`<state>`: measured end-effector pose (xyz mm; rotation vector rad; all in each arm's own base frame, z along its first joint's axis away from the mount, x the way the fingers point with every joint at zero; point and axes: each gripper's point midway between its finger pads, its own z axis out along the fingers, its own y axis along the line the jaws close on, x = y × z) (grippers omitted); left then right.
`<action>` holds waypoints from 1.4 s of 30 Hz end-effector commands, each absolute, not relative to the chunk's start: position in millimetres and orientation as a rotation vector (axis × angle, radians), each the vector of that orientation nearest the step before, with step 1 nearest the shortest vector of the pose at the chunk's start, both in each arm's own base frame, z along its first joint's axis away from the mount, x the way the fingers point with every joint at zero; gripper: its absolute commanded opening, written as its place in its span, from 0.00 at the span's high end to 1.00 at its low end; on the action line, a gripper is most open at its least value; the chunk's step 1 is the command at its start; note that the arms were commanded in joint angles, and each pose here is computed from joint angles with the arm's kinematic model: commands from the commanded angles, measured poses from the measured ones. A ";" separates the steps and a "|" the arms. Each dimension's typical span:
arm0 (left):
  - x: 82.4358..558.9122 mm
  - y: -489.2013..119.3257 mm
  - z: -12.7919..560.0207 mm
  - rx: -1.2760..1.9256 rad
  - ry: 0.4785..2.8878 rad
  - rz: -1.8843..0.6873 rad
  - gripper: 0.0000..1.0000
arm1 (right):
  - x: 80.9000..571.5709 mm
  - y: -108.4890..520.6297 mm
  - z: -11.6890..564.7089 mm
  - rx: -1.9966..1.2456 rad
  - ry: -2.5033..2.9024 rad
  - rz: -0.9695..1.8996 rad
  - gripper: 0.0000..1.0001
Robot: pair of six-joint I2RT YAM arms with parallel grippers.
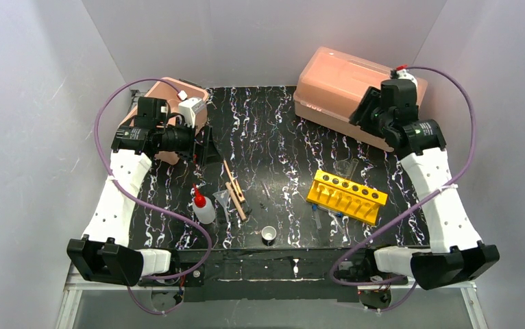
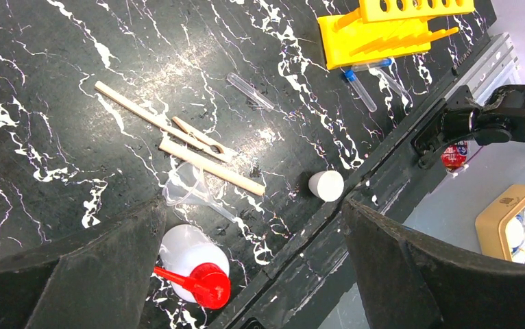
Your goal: Organize the chemistry lab equipment
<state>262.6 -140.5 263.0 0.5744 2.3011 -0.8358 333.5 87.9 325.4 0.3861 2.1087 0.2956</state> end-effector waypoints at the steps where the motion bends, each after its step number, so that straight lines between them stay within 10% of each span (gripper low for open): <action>1: 257.2 -141.8 267.3 0.578 2.280 -0.863 0.01 | 338.6 56.2 276.6 0.500 2.232 0.268 0.41; 17: 266.2 -140.5 265.5 0.562 2.295 -0.845 0.01 | 344.8 52.4 135.8 0.578 2.509 0.284 0.49; 42: 266.1 -136.3 267.1 0.579 2.293 -0.805 0.01 | 337.5 41.3 65.9 0.621 2.647 0.150 0.69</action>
